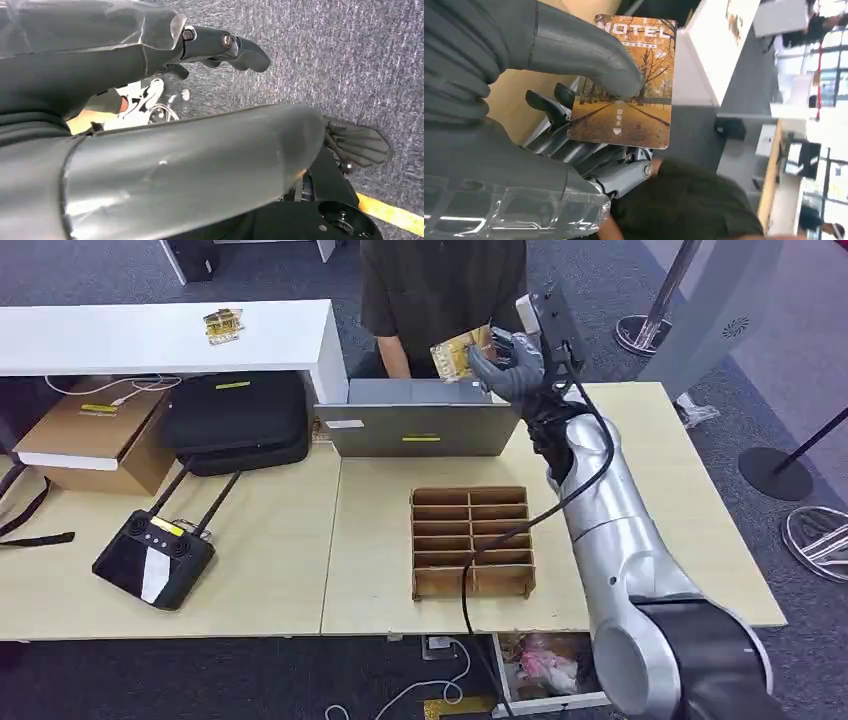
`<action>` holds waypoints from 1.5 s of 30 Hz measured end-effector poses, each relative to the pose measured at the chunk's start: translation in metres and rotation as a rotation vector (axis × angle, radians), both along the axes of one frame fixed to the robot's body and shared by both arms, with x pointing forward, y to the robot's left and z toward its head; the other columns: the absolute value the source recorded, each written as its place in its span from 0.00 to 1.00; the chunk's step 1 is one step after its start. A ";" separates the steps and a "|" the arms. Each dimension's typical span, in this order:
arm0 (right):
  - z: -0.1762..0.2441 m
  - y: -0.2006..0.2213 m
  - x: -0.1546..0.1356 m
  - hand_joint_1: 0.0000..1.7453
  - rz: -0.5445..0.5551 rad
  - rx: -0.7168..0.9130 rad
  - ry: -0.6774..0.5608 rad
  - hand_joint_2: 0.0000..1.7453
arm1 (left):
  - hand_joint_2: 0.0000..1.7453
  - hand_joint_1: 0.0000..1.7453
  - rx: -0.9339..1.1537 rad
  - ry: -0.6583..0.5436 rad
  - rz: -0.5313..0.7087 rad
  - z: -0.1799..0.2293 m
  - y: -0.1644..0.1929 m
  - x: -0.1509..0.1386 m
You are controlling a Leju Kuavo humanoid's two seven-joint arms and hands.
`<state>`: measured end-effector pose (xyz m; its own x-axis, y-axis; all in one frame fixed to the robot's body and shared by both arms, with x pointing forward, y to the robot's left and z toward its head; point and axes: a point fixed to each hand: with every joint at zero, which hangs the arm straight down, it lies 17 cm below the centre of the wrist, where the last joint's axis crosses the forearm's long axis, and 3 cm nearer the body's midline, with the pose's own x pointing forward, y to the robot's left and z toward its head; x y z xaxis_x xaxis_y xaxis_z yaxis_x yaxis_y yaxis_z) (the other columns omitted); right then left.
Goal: Pass the card to the sensor for recognition and then transmit it.
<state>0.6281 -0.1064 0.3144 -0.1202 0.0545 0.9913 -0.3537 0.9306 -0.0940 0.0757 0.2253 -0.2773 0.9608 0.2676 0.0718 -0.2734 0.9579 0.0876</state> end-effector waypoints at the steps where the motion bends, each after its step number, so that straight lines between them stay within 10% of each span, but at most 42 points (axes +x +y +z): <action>1: -0.002 -0.010 0.004 1.00 -0.036 -0.041 -0.012 1.00 | 0.00 0.00 -0.001 0.001 0.006 0.000 0.000 0.000; 14: -0.017 -0.217 0.033 1.00 -0.481 -0.597 -0.102 1.00 | 0.00 0.00 -0.001 0.013 0.091 -0.001 0.004 -0.006; 25: -0.146 -0.356 -0.046 1.00 -0.565 -0.681 0.085 1.00 | 0.00 0.00 0.013 0.032 0.119 -0.003 0.010 -0.017; 45: -0.230 -0.407 -0.139 1.00 -0.618 -0.682 0.220 1.00 | 0.00 0.00 0.017 0.039 0.117 -0.002 0.006 -0.019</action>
